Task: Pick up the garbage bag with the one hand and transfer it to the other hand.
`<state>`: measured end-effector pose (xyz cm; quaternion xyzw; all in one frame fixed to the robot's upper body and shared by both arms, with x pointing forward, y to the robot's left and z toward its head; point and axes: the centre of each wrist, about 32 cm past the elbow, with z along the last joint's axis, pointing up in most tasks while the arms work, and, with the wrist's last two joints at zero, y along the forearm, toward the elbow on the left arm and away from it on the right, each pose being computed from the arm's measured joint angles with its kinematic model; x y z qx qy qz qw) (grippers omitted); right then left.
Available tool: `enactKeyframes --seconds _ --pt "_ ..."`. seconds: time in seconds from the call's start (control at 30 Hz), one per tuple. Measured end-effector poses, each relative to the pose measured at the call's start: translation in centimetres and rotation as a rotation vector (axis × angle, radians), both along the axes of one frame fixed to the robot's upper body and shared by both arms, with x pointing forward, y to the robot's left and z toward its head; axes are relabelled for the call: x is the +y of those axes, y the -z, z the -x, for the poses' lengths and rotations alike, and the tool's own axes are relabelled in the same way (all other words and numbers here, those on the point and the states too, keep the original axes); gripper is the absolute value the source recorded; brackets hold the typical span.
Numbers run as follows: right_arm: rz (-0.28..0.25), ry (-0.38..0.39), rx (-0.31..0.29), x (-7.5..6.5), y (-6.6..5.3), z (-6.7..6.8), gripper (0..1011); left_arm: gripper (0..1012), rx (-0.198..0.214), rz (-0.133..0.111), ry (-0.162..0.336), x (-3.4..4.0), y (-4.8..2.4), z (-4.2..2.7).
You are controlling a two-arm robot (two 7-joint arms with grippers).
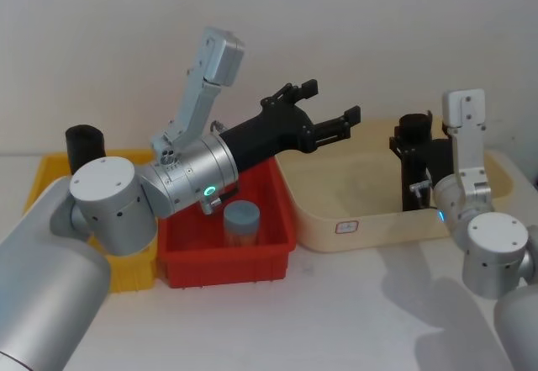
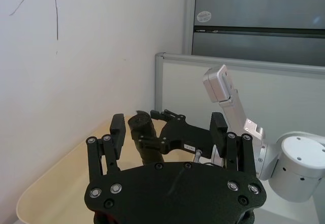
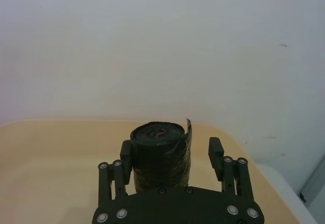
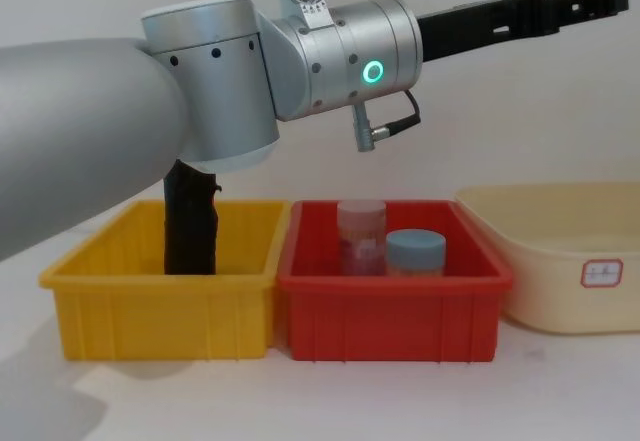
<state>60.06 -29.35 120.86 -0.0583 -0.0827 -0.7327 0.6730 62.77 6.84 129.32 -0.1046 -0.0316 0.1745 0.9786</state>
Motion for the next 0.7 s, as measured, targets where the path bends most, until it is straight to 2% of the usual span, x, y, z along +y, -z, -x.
enactKeyframes --seconds 0.03,0.2,0.57,0.7 --pt "0.004 -0.007 0.001 -0.2 -0.1 0.0 900 1001 0.0 0.0 0.0 0.0 0.0 0.0" --pt "0.014 -0.039 -0.011 -0.5 -0.8 0.1 1001 1001 0.0 0.0 0.0 0.0 0.0 0.0" --pt "0.01 -0.155 -0.049 -0.1 -1.9 1.5 1000 1002 0.0 0.0 0.0 0.0 0.0 0.0" --pt "-0.004 -0.221 -0.061 0.3 -2.3 2.4 999 1002 0.0 0.0 0.0 0.0 0.0 0.0"
